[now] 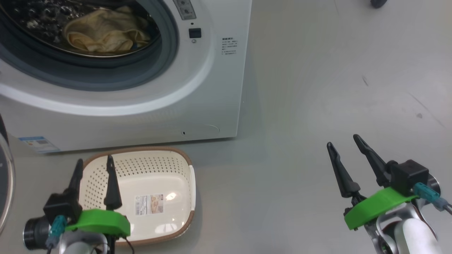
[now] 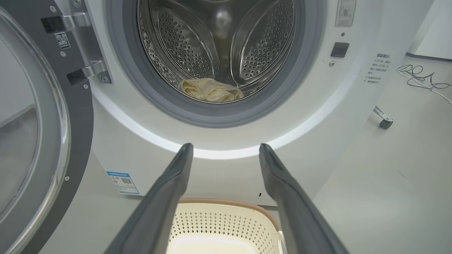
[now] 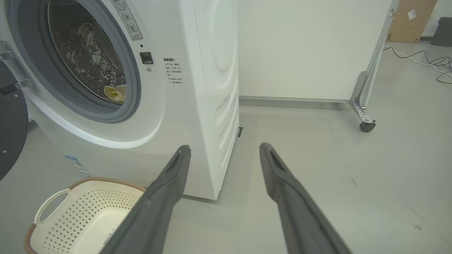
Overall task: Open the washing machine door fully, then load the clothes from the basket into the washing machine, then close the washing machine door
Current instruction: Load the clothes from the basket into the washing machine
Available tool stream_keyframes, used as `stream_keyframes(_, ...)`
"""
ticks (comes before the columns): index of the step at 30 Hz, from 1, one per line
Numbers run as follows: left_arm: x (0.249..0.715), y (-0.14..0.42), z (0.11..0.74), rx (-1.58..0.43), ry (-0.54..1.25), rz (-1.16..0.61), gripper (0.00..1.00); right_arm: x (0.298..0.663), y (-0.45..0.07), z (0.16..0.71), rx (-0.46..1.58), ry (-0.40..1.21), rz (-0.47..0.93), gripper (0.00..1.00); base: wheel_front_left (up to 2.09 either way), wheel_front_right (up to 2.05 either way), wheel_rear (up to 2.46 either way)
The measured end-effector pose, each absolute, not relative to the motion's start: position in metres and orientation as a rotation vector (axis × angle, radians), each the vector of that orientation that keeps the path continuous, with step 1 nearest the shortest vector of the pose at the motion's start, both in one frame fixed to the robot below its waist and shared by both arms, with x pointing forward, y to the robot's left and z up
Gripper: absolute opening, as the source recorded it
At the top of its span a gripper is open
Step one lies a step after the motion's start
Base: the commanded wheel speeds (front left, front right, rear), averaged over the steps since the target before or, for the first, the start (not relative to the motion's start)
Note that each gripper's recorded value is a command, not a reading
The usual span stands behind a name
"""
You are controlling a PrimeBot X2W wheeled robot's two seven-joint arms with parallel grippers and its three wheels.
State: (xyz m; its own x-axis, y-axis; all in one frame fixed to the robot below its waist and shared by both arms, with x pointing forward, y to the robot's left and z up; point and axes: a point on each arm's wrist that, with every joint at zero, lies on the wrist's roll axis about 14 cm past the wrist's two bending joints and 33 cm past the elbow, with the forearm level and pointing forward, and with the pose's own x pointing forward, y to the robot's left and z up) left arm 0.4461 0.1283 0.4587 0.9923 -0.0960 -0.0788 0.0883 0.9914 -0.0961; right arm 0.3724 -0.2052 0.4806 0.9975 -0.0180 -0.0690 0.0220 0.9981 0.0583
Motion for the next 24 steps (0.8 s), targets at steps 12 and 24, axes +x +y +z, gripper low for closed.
stream_keyframes(12,0.386,0.145,0.483,-0.086,0.029,-0.060,1.00,0.350,-0.195,0.497,0.049,0.054,0.020,1.00,0.00,0.00,0.00)
stream_keyframes(24,0.367,0.150,0.499,-0.084,-0.019,-0.056,1.00,0.341,-0.188,0.501,0.047,0.052,0.041,1.00,0.00,0.00,0.00)
